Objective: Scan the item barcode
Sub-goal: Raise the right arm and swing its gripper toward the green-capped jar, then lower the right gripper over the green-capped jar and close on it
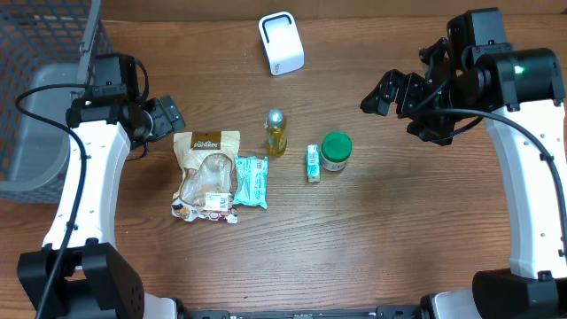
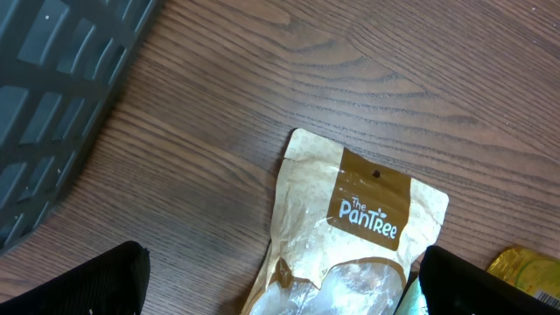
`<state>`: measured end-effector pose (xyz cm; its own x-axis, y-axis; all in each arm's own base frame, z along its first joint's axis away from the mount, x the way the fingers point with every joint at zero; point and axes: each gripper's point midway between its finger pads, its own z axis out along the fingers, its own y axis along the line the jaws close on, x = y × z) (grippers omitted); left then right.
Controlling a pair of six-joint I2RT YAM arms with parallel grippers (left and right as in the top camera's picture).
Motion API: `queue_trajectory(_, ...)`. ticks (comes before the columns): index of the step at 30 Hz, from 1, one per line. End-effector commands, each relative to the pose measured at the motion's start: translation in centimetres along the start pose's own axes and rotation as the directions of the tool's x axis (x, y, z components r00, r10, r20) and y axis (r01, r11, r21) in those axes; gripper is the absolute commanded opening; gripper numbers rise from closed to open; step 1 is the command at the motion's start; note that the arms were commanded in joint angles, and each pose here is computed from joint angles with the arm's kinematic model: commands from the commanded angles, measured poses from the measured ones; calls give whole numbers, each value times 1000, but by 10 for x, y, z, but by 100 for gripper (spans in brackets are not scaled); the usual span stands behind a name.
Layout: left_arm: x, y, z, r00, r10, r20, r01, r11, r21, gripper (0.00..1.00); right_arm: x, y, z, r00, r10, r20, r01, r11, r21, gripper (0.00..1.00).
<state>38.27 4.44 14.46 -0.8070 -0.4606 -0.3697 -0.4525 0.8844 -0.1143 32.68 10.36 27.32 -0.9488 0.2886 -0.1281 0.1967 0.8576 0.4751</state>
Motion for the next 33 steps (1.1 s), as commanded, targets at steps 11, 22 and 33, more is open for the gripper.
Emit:
queue_trajectory(11, -5, -3, -7, 1000, 8, 20, -8, 1000, 14, 100, -9, 17, 5, 999, 20, 39, -18, 999, -39, 100)
queue_trajectory(22, -5, -3, -7, 1000, 8, 20, -8, 1000, 14, 99, -8, 36, 25, 989, 0, 148, -15, 995, 98, 100)
queue_trajectory(33, -5, -3, -7, 1000, 8, 20, -8, 1000, 14, 100, -15, 40, 33, 942, 77, 327, -154, 964, 215, 100)
